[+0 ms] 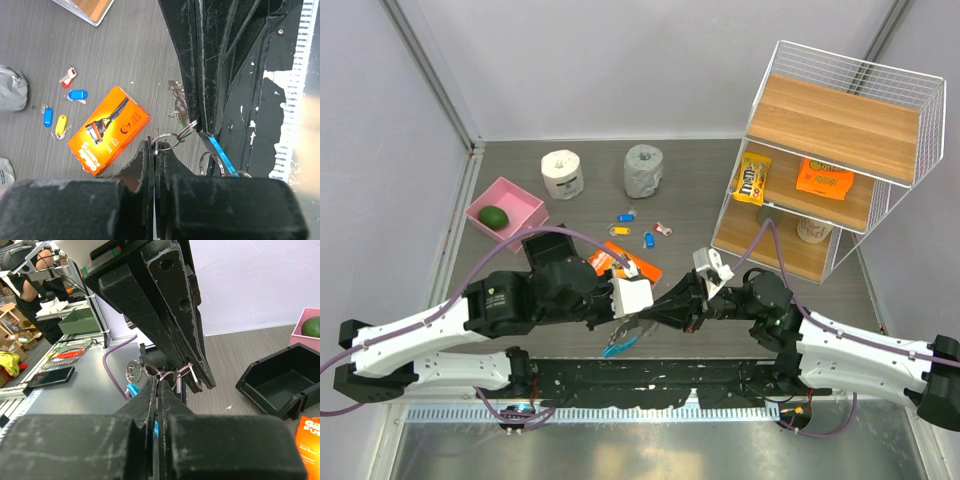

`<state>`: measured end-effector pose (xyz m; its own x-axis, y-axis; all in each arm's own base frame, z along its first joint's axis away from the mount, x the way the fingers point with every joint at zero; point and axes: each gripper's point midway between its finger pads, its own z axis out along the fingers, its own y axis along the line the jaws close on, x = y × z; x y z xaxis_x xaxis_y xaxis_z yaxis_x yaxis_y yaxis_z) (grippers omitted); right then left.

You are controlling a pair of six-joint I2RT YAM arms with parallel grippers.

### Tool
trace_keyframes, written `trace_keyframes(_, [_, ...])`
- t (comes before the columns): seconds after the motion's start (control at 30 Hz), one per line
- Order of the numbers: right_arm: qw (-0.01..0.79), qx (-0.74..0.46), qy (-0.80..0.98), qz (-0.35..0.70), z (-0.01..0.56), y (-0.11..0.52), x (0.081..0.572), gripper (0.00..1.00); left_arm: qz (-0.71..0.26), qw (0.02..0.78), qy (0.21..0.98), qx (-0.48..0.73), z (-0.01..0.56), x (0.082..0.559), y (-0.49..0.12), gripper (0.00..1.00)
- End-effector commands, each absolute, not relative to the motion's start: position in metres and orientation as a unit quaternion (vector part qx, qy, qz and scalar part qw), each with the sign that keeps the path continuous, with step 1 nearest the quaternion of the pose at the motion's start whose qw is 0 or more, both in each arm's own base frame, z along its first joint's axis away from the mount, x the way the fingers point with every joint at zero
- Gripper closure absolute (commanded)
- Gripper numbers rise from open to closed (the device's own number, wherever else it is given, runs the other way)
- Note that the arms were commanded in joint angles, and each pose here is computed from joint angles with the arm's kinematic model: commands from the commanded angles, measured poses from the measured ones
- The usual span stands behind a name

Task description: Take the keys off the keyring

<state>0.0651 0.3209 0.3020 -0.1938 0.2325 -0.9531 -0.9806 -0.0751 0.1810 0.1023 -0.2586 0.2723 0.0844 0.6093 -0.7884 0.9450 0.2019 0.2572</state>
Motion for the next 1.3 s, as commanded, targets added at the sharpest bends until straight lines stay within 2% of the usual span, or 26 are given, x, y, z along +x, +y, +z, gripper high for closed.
trace_keyframes(0.0, [0.448, -0.428, 0.432, 0.655, 0.315, 0.323, 0.031, 0.95, -0.167, 0.501, 0.647, 0.551, 0.312, 0.129, -0.250, 1.00])
trace_keyframes(0.5, [0.417, -0.429, 0.489, 0.635, 0.293, 0.345, 0.038, 0.95, -0.190, 0.532, 0.631, 0.533, 0.334, 0.125, -0.242, 1.00])
trace_keyframes(0.73, [0.413, -0.395, 0.531, 0.625, 0.291, 0.352, 0.052, 0.95, -0.205, 0.524, 0.619, 0.548, 0.326, 0.118, -0.245, 1.00])
trace_keyframes(0.8, [0.414, -0.385, 0.540, 0.623, 0.292, 0.352, 0.055, 0.84, -0.200, 0.518, 0.621, 0.554, 0.321, 0.117, -0.245, 1.00])
trace_keyframes(0.83, [0.416, -0.387, 0.535, 0.625, 0.294, 0.351, 0.054, 0.65, -0.198, 0.515, 0.622, 0.556, 0.319, 0.117, -0.245, 1.00])
trace_keyframes(0.9, [0.423, -0.393, 0.522, 0.629, 0.298, 0.349, 0.051, 0.50, -0.193, 0.510, 0.625, 0.559, 0.316, 0.118, -0.244, 1.00])
trace_keyframes(0.97, [0.435, -0.401, 0.509, 0.626, 0.300, 0.345, 0.050, 0.46, -0.194, 0.509, 0.624, 0.560, 0.317, 0.117, -0.244, 1.00])
trace_keyframes(1.27, [0.481, -0.476, 0.450, 0.583, 0.301, 0.334, 0.044, 0.46, -0.219, 0.522, 0.600, 0.566, 0.332, 0.108, -0.241, 1.00])
